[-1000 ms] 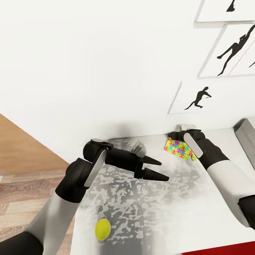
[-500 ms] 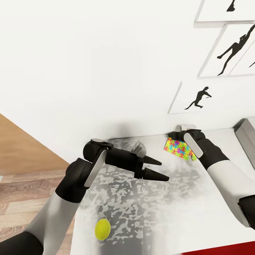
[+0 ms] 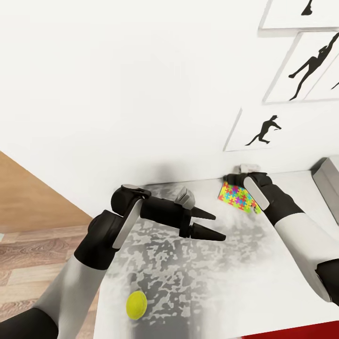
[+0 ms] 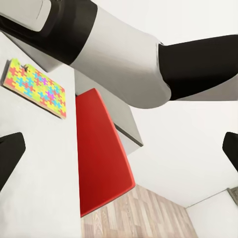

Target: Put all the toys in the child's room - the three board games (two on the bed and one on the table), the two jigsaw puzzles on the table, and the tennis ball on the table - inside the toy box on the table in the child's room.

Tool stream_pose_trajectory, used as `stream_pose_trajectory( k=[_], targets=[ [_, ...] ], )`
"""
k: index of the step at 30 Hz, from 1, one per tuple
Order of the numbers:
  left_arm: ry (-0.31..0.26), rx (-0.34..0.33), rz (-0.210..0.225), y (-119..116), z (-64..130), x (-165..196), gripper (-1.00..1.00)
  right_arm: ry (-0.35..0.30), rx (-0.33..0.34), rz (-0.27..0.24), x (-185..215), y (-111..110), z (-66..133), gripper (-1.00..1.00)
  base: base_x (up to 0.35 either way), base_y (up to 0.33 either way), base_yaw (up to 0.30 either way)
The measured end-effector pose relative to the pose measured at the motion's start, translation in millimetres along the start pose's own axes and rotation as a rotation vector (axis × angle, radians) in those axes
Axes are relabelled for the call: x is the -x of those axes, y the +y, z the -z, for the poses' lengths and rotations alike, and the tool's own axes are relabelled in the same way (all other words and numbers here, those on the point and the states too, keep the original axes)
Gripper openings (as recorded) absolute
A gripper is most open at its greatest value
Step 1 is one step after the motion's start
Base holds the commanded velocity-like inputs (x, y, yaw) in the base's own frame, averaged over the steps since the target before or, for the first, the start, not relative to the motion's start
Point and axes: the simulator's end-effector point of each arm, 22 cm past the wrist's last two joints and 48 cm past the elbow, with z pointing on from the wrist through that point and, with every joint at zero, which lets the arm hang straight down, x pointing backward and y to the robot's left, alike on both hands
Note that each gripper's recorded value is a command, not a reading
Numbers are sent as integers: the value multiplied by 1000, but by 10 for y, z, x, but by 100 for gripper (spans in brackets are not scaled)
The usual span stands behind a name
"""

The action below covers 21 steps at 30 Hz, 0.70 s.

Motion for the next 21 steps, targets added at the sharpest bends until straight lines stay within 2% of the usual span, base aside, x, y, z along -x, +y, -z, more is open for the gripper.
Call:
stream_pose_trajectory(
  k=[6,21],
  targets=[
    [0,1,-1,1,-2,-1,100,-38,-2,-12,83,-12,-1,100,0,0,0],
    [5,-2,-2,-8,-22,-14,100,-49,-2,-12,108,-12,4,100,0,0,0]
  ],
)
